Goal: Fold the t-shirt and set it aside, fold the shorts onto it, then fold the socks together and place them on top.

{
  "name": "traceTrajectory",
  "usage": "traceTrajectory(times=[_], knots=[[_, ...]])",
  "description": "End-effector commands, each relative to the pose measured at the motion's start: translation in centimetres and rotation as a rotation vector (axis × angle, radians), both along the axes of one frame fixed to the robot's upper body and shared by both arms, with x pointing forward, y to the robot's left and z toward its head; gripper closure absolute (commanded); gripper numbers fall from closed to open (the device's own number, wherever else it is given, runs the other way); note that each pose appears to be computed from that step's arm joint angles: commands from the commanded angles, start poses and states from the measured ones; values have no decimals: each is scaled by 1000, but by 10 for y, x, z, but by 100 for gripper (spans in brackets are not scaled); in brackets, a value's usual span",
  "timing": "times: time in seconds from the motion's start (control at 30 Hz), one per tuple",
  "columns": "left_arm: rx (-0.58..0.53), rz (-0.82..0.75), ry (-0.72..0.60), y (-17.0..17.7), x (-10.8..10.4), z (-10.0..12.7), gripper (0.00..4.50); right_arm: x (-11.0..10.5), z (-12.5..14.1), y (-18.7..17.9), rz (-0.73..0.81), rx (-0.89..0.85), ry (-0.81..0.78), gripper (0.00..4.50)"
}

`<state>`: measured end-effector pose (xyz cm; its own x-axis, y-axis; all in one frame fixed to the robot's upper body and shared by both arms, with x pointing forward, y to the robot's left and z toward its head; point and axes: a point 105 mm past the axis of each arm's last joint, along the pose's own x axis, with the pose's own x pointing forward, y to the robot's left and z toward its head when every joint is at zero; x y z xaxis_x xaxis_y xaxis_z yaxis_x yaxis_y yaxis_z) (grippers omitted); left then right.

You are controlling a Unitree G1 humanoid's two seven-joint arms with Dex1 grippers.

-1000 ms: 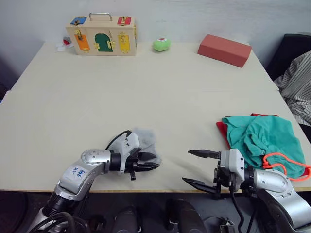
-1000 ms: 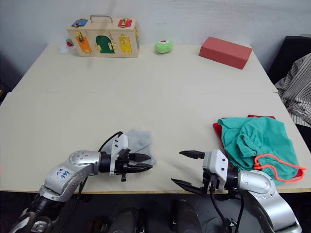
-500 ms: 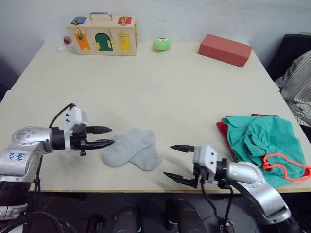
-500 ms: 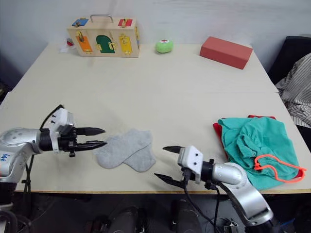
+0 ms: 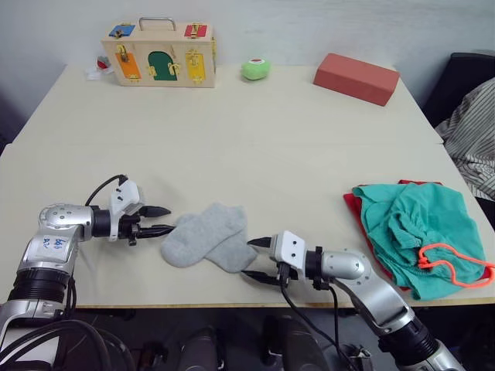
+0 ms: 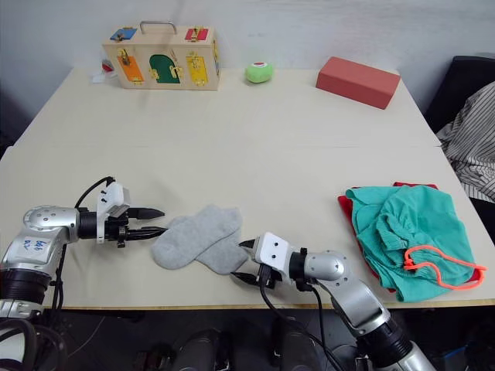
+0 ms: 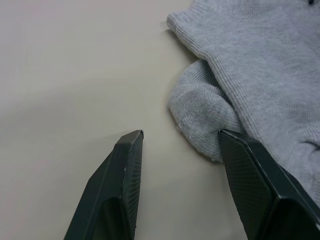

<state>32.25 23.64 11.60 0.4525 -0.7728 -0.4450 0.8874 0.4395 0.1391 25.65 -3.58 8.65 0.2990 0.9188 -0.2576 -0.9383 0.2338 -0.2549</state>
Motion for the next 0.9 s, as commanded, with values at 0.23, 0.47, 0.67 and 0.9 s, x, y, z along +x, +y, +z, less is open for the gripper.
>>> traceTrajectory(times=[0.23,0.47,0.67,0.9], knots=[[-15,-41,51,-11,-9,-10,318,3,4,8,23,10,-25,450],[-52,-82,60,-28,-32,-6,448,10,-3,-11,43,-42,-35,450],[-61,-82,63,-38,-50,-6,448,23,-3,-27,64,-87,-67,450],[-67,32,9,-34,-49,-6,448,31,3,-36,98,-80,-67,450]])
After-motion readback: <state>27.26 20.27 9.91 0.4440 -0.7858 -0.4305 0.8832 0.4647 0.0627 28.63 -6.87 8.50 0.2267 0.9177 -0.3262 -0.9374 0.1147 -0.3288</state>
